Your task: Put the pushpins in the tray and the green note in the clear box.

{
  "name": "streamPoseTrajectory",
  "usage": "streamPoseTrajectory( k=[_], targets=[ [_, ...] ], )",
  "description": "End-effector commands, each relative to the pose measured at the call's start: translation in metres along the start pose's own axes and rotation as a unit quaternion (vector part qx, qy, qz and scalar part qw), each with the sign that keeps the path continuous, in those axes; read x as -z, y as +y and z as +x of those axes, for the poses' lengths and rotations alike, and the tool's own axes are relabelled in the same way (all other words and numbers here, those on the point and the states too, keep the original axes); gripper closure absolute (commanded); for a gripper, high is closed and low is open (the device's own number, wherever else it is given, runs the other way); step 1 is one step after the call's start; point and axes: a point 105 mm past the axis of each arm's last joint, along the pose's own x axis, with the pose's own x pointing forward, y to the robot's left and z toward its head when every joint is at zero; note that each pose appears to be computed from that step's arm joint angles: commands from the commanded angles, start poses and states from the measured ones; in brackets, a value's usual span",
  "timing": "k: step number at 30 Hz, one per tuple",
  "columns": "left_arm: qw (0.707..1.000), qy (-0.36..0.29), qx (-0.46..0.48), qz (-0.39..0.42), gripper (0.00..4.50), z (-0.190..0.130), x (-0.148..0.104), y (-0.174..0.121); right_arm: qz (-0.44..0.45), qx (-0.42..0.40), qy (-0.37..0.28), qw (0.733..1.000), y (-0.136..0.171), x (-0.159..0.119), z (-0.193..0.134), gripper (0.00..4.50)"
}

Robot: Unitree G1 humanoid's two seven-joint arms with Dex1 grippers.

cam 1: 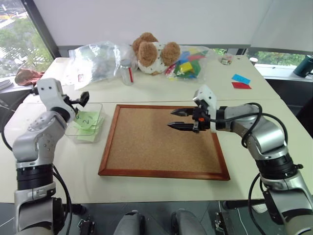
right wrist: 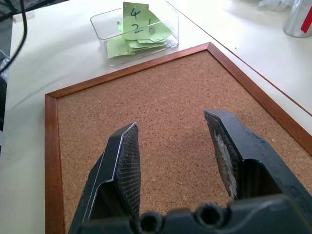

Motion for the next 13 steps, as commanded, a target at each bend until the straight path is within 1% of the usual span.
streamPoseTrajectory(
  k=[1, 4, 6, 9, 13],
  targets=[
    [0.998, -0.028, 0.055, 0.024, 0.04, -0.01, -0.028, -0.015, -0.029, 0.021, -0.012, 0.999, -0.008, -0.015, -0.012, 2.16],
    [0.981, 0.0, 0.193, 0.009, 0.04, -0.029, -0.025, -0.05, -0.029, 0.03, -0.005, 0.999, -0.009, -0.014, -0.022, 2.16],
    [0.968, 0.014, 0.249, 0.001, 0.04, -0.041, -0.021, -0.062, -0.027, 0.031, 0.0, 0.999, -0.008, -0.012, -0.026, 2.16],
    [0.93, 0.075, 0.361, 0.011, 0.04, -0.072, 0.0, -0.084, -0.019, 0.034, 0.016, 0.999, -0.003, -0.004, -0.035, 2.16],
    [0.891, 0.133, 0.432, 0.039, 0.04, -0.098, 0.027, -0.093, -0.009, 0.037, 0.029, 0.999, 0.003, 0.005, -0.04, 2.16]
  ],
)
